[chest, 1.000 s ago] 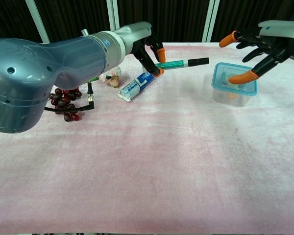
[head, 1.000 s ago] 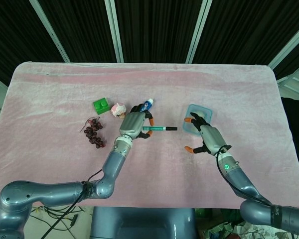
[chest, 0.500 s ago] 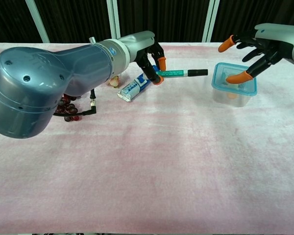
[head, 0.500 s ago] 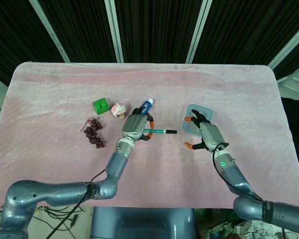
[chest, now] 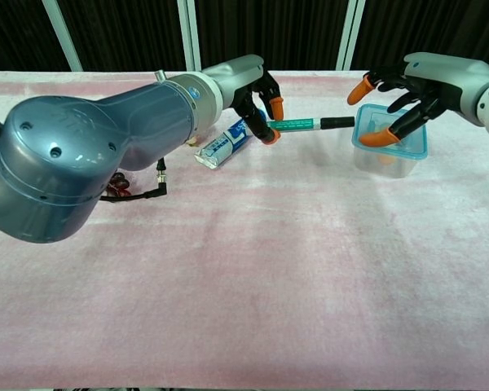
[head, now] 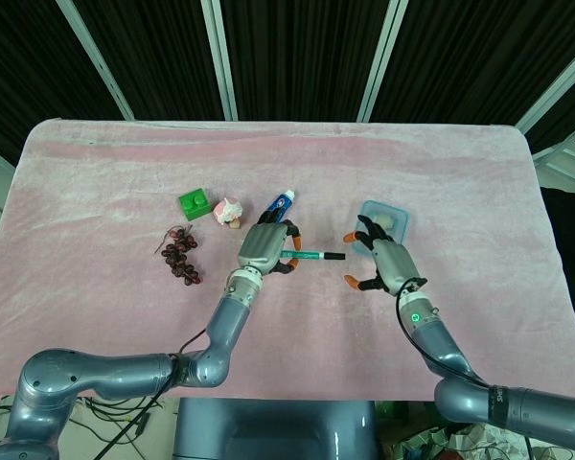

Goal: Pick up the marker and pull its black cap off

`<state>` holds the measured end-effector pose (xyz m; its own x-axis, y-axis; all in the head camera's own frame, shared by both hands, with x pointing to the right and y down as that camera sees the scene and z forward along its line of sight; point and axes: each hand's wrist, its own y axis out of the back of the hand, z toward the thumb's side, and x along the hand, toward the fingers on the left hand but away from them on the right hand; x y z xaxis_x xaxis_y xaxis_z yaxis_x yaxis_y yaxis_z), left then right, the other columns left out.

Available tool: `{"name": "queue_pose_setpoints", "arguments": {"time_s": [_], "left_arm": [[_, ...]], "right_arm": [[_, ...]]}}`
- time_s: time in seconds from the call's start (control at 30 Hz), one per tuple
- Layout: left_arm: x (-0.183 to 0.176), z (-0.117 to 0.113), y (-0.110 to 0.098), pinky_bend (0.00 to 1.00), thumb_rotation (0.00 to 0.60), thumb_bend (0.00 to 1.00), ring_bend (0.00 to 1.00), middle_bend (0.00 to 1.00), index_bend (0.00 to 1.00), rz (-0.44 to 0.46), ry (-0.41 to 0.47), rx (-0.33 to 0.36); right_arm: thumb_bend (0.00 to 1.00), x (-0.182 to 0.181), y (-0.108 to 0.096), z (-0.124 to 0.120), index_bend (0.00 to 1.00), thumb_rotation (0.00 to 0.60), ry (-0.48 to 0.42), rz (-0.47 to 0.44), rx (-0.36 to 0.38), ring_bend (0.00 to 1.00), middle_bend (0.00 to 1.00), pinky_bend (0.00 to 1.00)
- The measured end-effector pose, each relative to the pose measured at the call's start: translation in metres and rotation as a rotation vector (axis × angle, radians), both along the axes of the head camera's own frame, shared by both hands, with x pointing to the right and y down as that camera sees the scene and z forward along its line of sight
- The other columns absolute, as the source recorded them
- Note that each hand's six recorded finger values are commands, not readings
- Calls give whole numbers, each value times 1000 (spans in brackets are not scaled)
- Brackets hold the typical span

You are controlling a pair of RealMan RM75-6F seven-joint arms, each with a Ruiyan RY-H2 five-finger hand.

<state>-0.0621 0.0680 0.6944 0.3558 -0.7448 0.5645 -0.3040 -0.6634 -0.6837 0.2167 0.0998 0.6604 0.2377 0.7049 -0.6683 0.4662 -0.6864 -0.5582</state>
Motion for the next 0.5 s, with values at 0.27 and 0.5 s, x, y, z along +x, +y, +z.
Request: {"name": "queue_pose_setpoints", "arguments": {"time_s": [0.27,0.5], "left_arm": [[-2,0,-1,67,600,638,46,352,790,-1,-4,1],[-1,1,-1,64,600,638,46,352,790,1,-8,2]], "right_arm": [[196,-4,-1,3,429,600,-8,20,-3,38,0,150],[222,-8,-2,6,460,600,-19,35,-6,38,1,150]]}}
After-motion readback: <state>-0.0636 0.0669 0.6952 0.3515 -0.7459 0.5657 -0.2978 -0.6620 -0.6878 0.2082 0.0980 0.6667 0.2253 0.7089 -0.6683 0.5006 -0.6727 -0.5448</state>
